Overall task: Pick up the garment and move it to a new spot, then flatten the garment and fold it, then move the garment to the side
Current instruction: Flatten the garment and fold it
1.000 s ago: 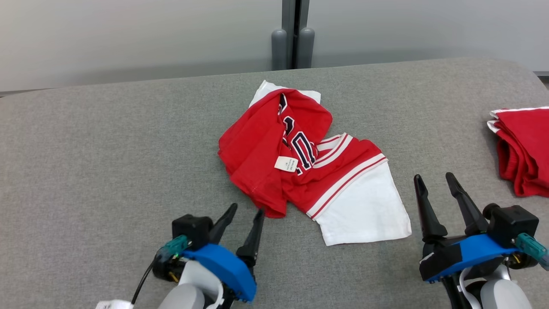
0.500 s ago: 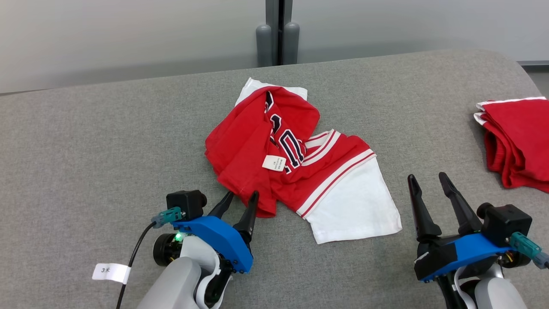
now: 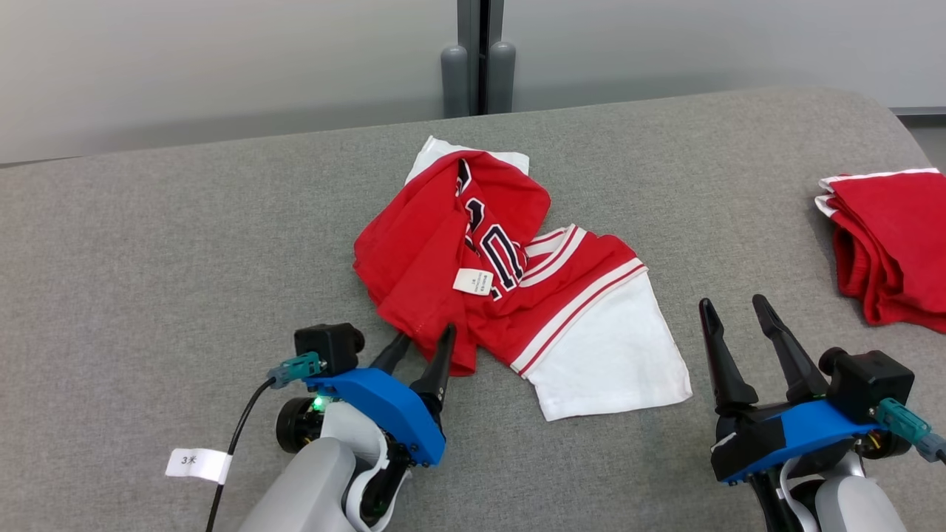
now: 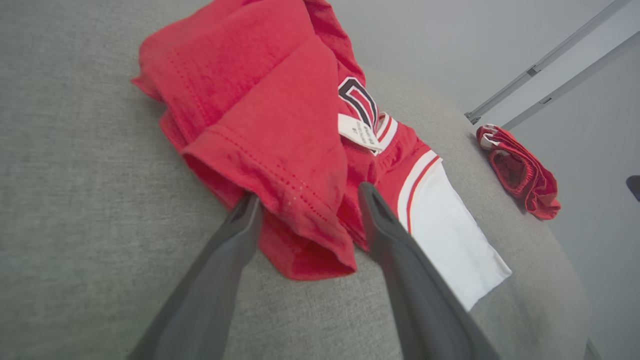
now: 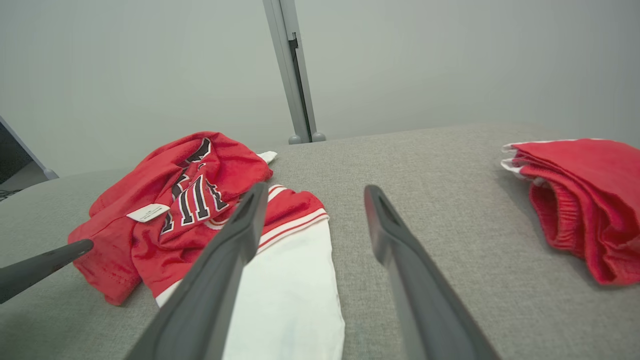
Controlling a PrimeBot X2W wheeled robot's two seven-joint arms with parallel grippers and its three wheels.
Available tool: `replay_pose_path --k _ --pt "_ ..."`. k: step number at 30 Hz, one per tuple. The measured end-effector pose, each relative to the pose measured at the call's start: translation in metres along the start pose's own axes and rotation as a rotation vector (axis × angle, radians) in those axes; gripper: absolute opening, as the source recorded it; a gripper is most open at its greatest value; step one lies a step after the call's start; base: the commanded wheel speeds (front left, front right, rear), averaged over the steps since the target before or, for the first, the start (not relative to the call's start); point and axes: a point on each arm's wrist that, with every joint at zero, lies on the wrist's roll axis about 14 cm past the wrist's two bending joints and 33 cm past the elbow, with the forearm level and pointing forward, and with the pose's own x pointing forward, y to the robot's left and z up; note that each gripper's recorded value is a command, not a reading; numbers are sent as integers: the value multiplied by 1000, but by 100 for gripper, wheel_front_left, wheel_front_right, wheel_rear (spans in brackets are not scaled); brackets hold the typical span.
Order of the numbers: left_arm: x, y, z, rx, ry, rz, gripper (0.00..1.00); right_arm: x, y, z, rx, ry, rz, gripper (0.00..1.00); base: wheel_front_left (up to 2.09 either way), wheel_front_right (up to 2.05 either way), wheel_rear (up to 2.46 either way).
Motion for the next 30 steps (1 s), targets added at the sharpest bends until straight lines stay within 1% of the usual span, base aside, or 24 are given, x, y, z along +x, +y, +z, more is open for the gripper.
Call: replay_pose_path --k 1,2,3,7,11,13,16,20,22,26,30 --pt "0 -2 -2 -4 11 -4 45 0 0 0 0 -1 1 100 0 0 0" --pt "0 -4 -3 -1 14 -10 18 0 1 1 0 -2 2 100 0 0 0" --pt "-1 -6 -1 -6 7 -16 0 0 1 1 0 -3 3 100 0 0 0" --pt "-4 -9 9 -10 -50 -25 0 2 4 1 1 -4 11 100 0 0 0" --pt "-12 -2 26 1 -115 -20 0 5 12 0 3 0 34 100 0 0 0" --pt "-19 6 31 18 -133 -7 0 7 15 2 3 -2 44 100 0 0 0" --pt "-38 32 29 62 -130 51 0 9 20 3 2 -5 59 100 0 0 0" --pt "-69 77 37 161 -133 193 0 14 26 1 4 -1 76 100 0 0 0" --pt "-81 92 45 196 -149 245 0 16 28 -2 6 7 83 100 0 0 0" --pt "-100 111 68 276 -214 331 0 19 30 -6 8 18 88 100 0 0 0" --pt "-112 105 93 320 -313 344 0 19 29 -6 12 18 84 100 0 0 0"
